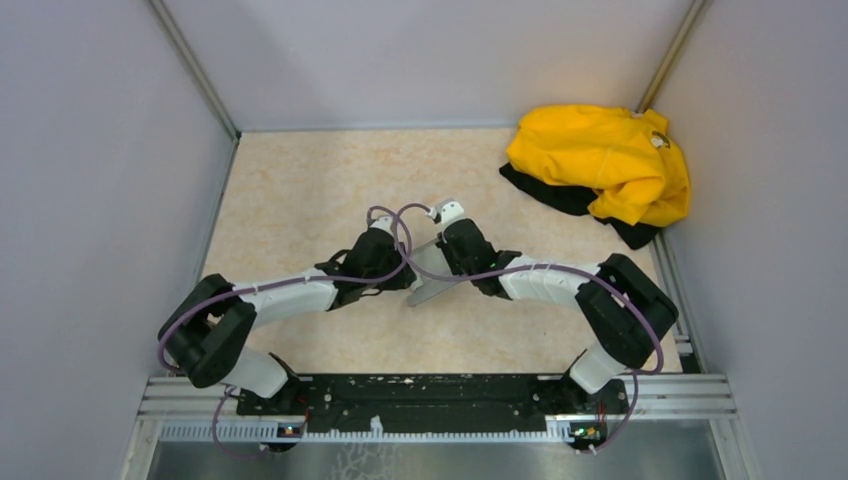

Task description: Fold the paper box

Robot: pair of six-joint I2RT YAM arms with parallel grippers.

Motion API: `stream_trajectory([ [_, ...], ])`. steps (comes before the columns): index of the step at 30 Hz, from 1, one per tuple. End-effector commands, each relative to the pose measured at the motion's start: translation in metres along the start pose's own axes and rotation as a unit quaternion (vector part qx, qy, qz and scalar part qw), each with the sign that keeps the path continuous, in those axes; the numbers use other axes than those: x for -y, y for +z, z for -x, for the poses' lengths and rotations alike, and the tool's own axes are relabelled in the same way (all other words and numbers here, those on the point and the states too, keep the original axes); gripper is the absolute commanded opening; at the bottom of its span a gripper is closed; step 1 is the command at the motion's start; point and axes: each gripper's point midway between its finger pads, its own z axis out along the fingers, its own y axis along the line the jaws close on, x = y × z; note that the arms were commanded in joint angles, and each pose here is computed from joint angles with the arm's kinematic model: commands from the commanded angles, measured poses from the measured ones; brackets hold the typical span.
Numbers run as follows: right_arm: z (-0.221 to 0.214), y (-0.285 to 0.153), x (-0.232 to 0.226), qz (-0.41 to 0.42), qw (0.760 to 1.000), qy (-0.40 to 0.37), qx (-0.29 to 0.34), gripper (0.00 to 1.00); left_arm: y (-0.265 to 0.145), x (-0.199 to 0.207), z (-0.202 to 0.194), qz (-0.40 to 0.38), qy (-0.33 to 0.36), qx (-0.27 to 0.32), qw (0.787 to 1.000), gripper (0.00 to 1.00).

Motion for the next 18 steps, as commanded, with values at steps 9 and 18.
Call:
stream_trajectory([
  [9, 0.037, -0.02, -0.025, 0.033, 0.996, 0.009, 0.081, 0.1, 0.003, -0.028, -0.002, 0.085, 0.014, -0.006, 0.996, 0.27],
  [18, 0.029, -0.028, -0.034, 0.045, 0.995, 0.003, 0.089, 0.1, 0.001, -0.042, 0.009, 0.135, 0.032, 0.023, 0.99, 0.19],
])
